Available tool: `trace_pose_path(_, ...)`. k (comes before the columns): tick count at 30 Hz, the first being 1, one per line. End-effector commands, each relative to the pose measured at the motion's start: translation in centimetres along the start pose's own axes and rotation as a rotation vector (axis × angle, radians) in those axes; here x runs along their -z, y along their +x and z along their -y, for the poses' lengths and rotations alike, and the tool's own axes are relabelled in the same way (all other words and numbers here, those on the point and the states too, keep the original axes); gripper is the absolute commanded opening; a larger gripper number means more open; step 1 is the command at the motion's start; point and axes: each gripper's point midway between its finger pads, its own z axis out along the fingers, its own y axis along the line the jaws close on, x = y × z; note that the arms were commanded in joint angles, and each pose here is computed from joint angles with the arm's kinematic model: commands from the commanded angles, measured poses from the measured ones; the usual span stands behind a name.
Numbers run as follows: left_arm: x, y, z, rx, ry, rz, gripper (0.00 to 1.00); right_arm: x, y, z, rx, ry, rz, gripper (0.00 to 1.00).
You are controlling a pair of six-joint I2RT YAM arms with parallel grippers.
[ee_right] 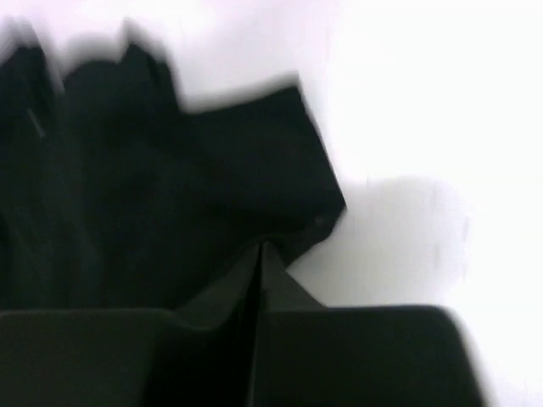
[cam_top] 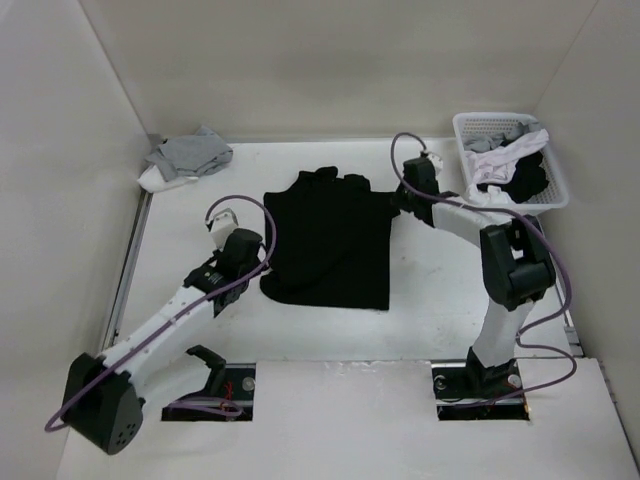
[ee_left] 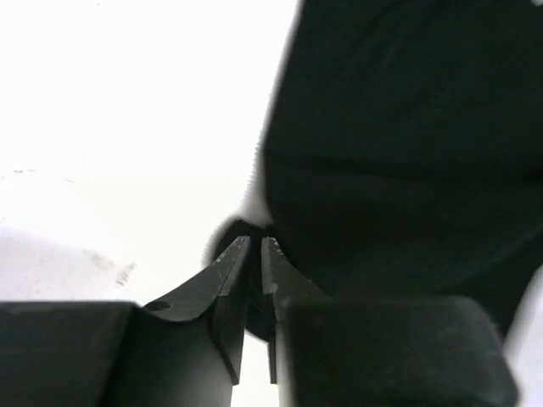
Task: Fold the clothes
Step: Flatten the tank top out
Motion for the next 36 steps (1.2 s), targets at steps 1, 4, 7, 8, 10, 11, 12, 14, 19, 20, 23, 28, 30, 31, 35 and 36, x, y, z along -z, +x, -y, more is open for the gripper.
trace_pose_path(1,-1.6,-3.0,4.8,0.008,0.094,0.064,0.21,-1.6,-7.2,-0.7,-0.073,-0.009,0.166,0.3)
trace_pose_path(4,-1.7,-3.0,8.1,-0.019,0.175,0.07,0.37,0.5,-7.2,-1.2,-0.052,-0.03,0.184,0.53)
trace_pose_path(7,-2.7,-1.5,4.9,-0.047,0.084,0.064,0.37,4.3,-1.4,-3.1,0.022,-0.1,0.14,0.54)
trace_pose_path(8,-3.0,-0.8,3.3,-0.054,0.054,0.051,0.37,5.4,0.6,-3.1,0.036,-0.119,0.122,0.43)
trace_pose_path(10,-3.4,1.1,0.8,-0.059,0.012,0.01,0.37,7.4,4.6,-2.6,0.05,-0.144,0.071,0.16)
trace_pose_path(11,-3.4,2.4,-0.4,-0.059,-0.003,-0.024,0.37,8.2,5.9,-2.2,0.055,-0.148,0.054,0.08)
trace_pose_path(12,-3.5,3.7,-1.2,-0.053,-0.009,-0.056,0.37,9.1,7.2,-1.4,0.054,-0.145,0.041,0.05)
trace_pose_path(14,-3.5,5.3,-2.3,-0.021,-0.012,-0.093,0.38,10.4,8.9,0.2,0.06,-0.128,0.031,0.09)
trace_pose_path(19,-4.0,7.4,-1.0,0.087,0.088,-0.176,0.42,11.6,11.5,4.5,0.084,-0.018,-0.013,0.44)
trace_pose_path(20,-4.3,7.7,-0.6,0.104,0.109,-0.196,0.42,11.8,12.0,4.8,0.087,-0.014,-0.03,0.45)
trace_pose_path(23,-4.8,8.5,0.4,0.128,0.157,-0.23,0.38,12.0,13.1,5.2,0.088,-0.01,-0.063,0.45)
trace_pose_path(28,-3.6,7.1,1.6,0.212,0.221,-0.17,0.0,12.4,14.6,5.6,0.086,-0.019,-0.104,0.43)
trace_pose_path(30,-1.5,5.4,2.0,0.272,0.243,-0.121,0.0,12.6,14.9,5.4,0.094,-0.027,-0.109,0.43)
trace_pose_path(31,-0.4,4.8,2.0,0.284,0.245,-0.102,0.0,12.6,14.9,5.3,0.095,-0.031,-0.108,0.43)
trace_pose_path(35,5.1,2.9,0.8,0.34,0.231,-0.036,0.0,12.8,15.2,5.1,0.1,-0.046,-0.109,0.44)
trace_pose_path(36,5.8,3.2,0.1,0.341,0.209,-0.037,0.0,12.9,15.3,4.9,0.103,-0.054,-0.111,0.46)
